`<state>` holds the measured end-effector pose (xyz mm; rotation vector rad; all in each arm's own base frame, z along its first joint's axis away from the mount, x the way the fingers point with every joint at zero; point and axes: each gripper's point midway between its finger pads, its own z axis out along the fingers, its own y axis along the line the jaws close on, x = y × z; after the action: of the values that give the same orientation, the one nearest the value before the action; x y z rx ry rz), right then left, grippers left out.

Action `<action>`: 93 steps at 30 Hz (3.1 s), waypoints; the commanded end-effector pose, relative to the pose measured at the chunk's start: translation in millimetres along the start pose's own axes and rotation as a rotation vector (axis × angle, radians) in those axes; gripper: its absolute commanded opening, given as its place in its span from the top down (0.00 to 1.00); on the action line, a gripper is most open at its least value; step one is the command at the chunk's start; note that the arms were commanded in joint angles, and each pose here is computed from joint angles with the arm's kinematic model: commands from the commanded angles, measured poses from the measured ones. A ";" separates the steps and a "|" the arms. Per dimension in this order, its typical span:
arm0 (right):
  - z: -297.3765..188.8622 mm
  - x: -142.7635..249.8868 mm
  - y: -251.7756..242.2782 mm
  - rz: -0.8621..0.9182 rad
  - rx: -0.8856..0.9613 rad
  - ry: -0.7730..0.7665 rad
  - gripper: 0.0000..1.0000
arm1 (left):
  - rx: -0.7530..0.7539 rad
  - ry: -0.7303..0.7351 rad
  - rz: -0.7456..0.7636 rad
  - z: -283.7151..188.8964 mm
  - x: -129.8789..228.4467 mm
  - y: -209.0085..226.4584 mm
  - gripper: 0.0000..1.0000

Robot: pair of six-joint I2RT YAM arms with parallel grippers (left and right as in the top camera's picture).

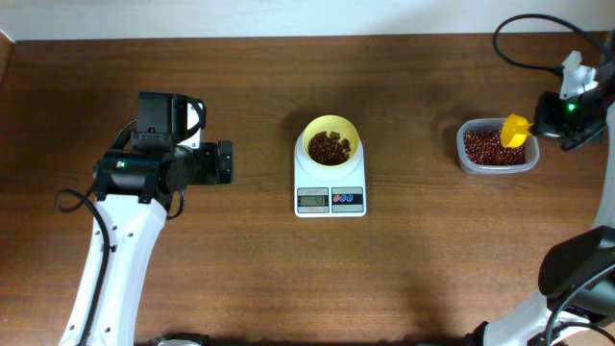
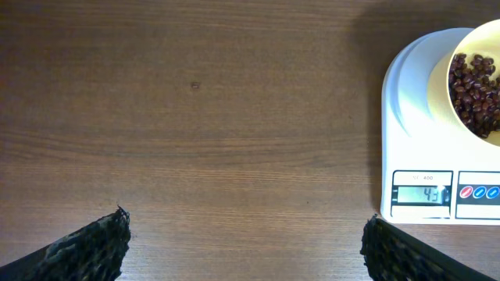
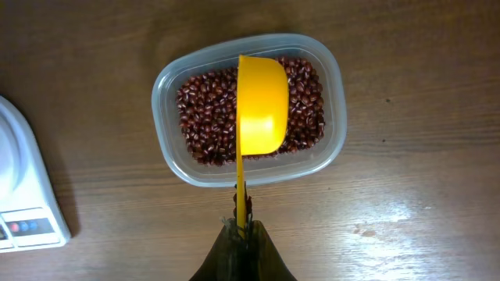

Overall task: Scoop item into bowl and weigh 50g on scale
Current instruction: 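Move the scoop back right and dip it into the bean tub, then lift the filled scoop and carry it over the bowl, then tilt the scoop to pour beans into the bowl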

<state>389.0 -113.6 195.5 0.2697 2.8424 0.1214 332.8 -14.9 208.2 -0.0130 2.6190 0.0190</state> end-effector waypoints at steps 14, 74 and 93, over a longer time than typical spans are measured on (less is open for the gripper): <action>52.2 27.3 52.4 -0.118 -0.082 0.134 0.96 | 0.002 -0.015 0.001 -4.0 -2.4 0.9 0.01; 50.5 47.7 298.1 -0.858 -0.393 -0.074 0.96 | 0.003 -0.015 0.001 -4.0 -2.4 0.8 0.01; 30.8 37.9 297.7 -0.939 -0.363 -0.143 0.96 | 0.003 -0.015 0.001 -4.0 -2.4 0.8 0.01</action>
<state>408.5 185.2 170.9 -1.0274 2.5060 0.4052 332.9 -14.9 208.3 -0.0130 2.6186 0.0190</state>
